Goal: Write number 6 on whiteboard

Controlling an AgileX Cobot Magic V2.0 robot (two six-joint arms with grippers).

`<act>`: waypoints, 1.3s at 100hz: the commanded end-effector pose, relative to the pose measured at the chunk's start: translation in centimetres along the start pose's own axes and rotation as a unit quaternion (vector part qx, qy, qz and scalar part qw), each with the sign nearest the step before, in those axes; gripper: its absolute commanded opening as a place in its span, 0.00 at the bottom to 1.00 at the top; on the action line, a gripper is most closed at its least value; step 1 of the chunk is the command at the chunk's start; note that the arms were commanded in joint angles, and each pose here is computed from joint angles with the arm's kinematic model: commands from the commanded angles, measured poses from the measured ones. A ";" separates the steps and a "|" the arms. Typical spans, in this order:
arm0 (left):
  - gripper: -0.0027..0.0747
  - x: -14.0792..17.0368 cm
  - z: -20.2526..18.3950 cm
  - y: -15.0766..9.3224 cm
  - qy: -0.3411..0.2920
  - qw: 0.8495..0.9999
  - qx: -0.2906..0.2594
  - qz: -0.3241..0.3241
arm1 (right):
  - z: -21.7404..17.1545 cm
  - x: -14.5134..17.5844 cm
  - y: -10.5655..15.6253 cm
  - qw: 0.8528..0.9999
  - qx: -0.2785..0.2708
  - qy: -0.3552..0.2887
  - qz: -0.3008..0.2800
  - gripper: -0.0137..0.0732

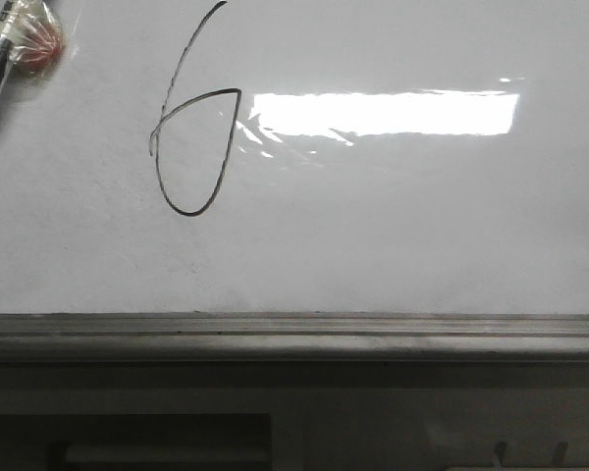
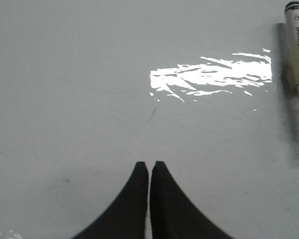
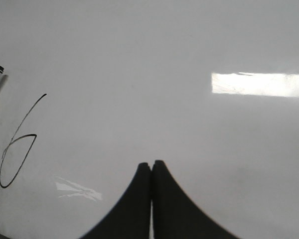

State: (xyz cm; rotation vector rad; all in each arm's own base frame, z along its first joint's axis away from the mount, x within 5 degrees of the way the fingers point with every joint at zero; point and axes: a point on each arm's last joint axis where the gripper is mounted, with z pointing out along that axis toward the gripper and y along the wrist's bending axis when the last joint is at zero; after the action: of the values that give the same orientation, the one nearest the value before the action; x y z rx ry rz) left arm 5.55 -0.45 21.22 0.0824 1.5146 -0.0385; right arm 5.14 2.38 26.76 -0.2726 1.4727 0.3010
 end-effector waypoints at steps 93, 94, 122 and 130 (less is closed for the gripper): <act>0.01 0.9 -0.1 0.0 -0.023 1.000 0.001 -0.005 | 0.3 2.0 -1.8 0.988 0.118 -0.011 -0.103 0.08; 0.01 0.9 -0.1 0.0 -0.023 1.000 0.001 -0.005 | 0.3 2.2 -1.9 0.987 0.120 -0.007 -0.103 0.08; 0.01 0.9 -0.1 0.0 -0.023 1.000 0.001 -0.005 | -0.7 5.7 -2.3 0.976 0.169 0.009 -0.136 0.08; 0.01 0.9 -0.1 0.0 -0.023 1.000 0.001 -0.005 | -0.9 6.4 -2.3 0.975 0.168 0.027 -0.144 0.08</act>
State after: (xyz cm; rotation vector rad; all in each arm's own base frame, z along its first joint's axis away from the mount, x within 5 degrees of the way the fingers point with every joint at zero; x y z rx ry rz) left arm 5.55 -0.45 21.19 0.0827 1.5183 -0.0386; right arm 5.67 0.20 20.59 -0.2105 1.5251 -0.1612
